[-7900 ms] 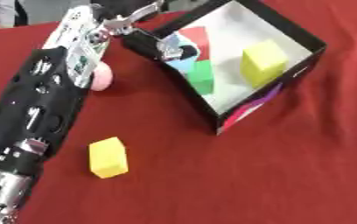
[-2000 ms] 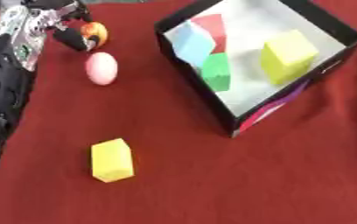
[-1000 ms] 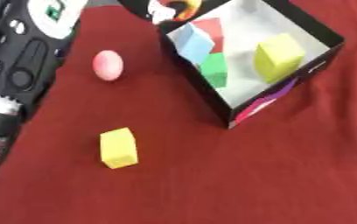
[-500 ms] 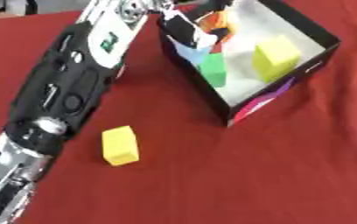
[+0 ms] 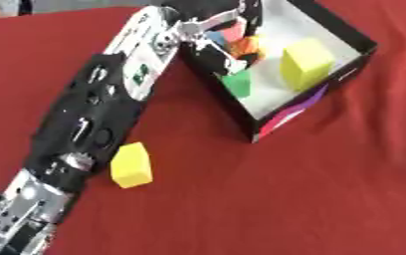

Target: Pick up objects on the table and place them in the box.

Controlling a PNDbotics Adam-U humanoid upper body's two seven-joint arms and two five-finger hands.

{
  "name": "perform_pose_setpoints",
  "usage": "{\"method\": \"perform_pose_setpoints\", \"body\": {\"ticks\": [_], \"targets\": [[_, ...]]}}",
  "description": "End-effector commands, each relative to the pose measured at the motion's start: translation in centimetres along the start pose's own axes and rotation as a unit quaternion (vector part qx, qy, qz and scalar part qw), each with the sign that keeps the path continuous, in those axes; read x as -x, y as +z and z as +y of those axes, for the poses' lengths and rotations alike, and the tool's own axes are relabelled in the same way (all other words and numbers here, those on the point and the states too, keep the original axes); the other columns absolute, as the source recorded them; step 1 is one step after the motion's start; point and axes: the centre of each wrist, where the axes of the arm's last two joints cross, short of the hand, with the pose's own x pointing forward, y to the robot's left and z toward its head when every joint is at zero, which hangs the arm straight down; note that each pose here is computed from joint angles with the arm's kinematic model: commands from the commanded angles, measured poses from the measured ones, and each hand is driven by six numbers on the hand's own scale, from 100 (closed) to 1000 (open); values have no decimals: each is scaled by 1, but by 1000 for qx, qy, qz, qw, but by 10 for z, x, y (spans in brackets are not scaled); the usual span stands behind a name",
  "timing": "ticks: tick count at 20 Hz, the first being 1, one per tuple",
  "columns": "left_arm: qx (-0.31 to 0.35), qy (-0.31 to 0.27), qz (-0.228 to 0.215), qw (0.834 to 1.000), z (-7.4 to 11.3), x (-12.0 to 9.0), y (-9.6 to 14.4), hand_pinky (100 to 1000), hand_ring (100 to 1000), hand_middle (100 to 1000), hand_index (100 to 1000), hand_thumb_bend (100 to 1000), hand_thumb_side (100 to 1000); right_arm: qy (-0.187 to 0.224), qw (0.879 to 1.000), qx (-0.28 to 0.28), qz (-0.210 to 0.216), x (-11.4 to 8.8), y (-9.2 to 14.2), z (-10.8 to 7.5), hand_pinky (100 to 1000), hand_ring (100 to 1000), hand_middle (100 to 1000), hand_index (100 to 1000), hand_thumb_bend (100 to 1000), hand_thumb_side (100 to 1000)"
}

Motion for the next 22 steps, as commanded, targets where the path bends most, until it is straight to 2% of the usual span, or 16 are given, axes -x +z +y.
{"method": "perform_pose_setpoints", "body": {"ticks": [1, 3, 5, 6, 7, 9, 10, 14, 19, 22], "targets": [[-13, -13, 3, 1000, 12, 1, 1, 853, 829, 766, 893, 147, 229, 8, 1000, -12, -18, -8, -4, 0, 1000, 719, 649, 736, 100, 528], [-16, -9, 5, 1000, 11, 1, 2, 851, 825, 763, 894, 113, 275, 9, 1000, -14, -19, -7, -3, 0, 1000, 719, 649, 733, 100, 528], [-24, 0, 5, 1000, 13, 0, 4, 857, 829, 772, 920, 130, 296, 10, 1000, -15, -19, -7, -2, 0, 1000, 719, 650, 732, 100, 528], [-25, 3, 5, 1000, 14, -1, 4, 856, 828, 774, 950, 189, 262, 11, 1000, -15, -19, -7, -2, 0, 1000, 719, 650, 731, 100, 528], [-24, 7, 5, 1000, 15, -1, 5, 852, 824, 767, 947, 196, 236, 10, 1000, -15, -19, -7, -2, 0, 1000, 720, 650, 731, 100, 528], [-20, 17, 5, 1000, 15, 0, 6, 846, 816, 758, 924, 203, 112, 9, 1000, -14, -19, -6, -1, 0, 1000, 720, 650, 730, 100, 528], [-18, 23, 5, 1000, 14, 0, 7, 844, 813, 753, 913, 177, 107, 9, 1000, -14, -19, -6, -1, 0, 1000, 720, 650, 730, 100, 528], [-28, 48, 2, 998, 18, 0, 13, 837, 801, 740, 874, 100, 117, 9, 1000, -13, -20, -5, 1, -2, 1000, 720, 651, 730, 100, 528], [-51, 79, -4, 996, 27, -2, 27, 823, 784, 716, 862, 100, 125, 13, 1000, -13, -19, -4, 4, -3, 1000, 721, 651, 729, 100, 529], [-64, 88, -20, 994, 35, -2, 48, 809, 769, 697, 834, 100, 141, 19, 1000, -14, -18, -3, 7, -5, 1000, 721, 651, 729, 100, 530]]}}
